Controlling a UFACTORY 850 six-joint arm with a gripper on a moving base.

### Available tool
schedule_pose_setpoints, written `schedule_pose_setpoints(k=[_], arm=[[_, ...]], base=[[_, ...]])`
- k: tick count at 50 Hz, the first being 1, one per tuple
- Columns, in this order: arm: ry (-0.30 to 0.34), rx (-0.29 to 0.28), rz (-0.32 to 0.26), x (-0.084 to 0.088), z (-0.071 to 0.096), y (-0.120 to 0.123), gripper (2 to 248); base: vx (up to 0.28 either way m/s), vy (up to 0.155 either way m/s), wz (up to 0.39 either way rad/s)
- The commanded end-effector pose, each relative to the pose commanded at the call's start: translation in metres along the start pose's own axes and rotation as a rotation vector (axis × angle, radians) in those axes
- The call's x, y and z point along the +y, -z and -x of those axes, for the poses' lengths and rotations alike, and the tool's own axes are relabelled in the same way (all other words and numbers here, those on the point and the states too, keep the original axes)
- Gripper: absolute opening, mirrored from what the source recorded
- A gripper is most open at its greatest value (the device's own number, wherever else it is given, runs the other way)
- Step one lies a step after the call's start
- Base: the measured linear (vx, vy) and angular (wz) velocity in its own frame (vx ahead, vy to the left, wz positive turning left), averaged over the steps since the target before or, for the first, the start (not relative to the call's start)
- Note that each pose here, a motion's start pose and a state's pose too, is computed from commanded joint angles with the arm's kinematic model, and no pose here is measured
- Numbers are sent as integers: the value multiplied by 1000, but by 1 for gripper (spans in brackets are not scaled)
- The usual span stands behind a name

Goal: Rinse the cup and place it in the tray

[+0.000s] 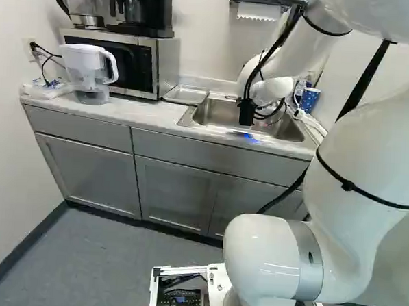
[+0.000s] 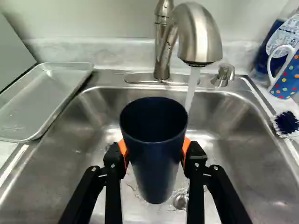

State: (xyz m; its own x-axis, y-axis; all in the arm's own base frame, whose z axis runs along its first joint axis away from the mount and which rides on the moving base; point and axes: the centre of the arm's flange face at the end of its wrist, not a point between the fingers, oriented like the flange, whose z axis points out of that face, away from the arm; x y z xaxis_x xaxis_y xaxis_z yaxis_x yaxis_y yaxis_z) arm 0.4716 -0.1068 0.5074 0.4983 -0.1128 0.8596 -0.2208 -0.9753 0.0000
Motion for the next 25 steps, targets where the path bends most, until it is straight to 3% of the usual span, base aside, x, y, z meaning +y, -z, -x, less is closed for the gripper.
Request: schedule_pose_setpoints(k=[12,25], arm=[[-14,-23,22,13,6,-14,125],[-15,-31,25,14,15,-25,125]], base=[[0,0,0],[0,0,0]])
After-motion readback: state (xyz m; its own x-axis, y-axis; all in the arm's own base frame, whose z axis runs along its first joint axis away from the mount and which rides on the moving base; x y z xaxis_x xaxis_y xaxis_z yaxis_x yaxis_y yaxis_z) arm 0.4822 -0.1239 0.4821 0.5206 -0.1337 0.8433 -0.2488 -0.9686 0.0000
